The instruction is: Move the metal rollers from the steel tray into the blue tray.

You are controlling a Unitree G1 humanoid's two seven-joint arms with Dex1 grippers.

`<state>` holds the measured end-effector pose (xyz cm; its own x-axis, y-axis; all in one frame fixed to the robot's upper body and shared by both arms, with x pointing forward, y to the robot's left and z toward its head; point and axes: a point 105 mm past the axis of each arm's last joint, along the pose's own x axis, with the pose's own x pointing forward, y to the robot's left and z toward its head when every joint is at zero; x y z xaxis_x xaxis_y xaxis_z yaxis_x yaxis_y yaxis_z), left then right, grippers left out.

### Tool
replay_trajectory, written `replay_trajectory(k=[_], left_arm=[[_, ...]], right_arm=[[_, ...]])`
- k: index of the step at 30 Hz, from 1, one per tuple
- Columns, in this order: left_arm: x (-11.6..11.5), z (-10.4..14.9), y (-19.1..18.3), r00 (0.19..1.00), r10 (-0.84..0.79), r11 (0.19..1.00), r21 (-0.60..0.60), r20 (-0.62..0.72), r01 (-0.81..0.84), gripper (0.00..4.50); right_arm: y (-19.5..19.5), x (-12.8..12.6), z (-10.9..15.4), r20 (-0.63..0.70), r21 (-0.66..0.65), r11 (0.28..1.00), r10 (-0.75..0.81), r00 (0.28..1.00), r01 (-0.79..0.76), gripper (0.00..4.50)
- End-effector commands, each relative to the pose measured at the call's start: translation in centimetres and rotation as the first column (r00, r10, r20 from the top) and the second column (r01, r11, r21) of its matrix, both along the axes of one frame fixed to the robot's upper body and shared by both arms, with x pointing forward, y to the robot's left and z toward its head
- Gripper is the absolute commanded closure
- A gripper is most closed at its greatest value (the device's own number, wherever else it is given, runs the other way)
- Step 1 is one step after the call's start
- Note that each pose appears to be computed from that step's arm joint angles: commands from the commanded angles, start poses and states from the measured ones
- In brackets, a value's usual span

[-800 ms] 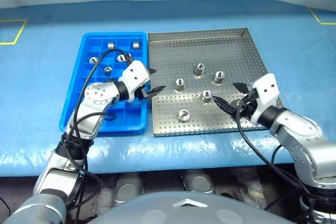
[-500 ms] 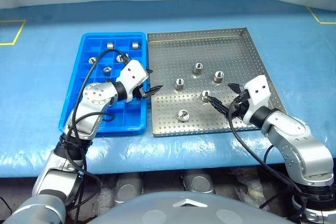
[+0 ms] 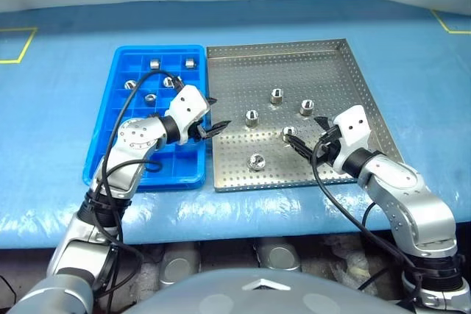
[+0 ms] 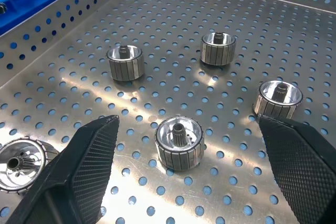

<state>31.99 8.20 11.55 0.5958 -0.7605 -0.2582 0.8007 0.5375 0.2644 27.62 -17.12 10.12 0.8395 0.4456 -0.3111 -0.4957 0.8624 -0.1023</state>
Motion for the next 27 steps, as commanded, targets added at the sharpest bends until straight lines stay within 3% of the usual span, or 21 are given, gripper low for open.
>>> replay_trajectory(k=[1, 10, 21, 27], left_arm=[[-0.4, 1.0, -0.7, 0.999, -0.025, 0.999, -0.033, 0.022, 0.026, 1.21], [0.7, 0.8, -4.2, 0.996, -0.087, 0.995, -0.046, -0.017, 0.086, 1.21], [5.2, -4.1, -7.1, 0.989, 0.088, 0.992, 0.096, -0.12, -0.077, 1.21], [6.0, -6.0, -7.2, 0.974, 0.151, 0.983, 0.132, -0.171, -0.129, 1.21]], right_arm=[[0.0, 0.1, 1.0, 0.053, 0.008, 1.0, -0.017, 0.998, 0.016, 0.03], [0.0, 0.2, 0.7, 0.062, 0.013, 0.999, -0.047, 0.997, 0.046, 0.03], [0.3, -0.4, 1.3, 0.111, 0.04, 0.996, -0.079, 0.991, 0.075, 0.03], [-0.3, -0.5, 1.7, 0.133, 0.033, 0.993, -0.121, 0.984, 0.117, 0.03]])
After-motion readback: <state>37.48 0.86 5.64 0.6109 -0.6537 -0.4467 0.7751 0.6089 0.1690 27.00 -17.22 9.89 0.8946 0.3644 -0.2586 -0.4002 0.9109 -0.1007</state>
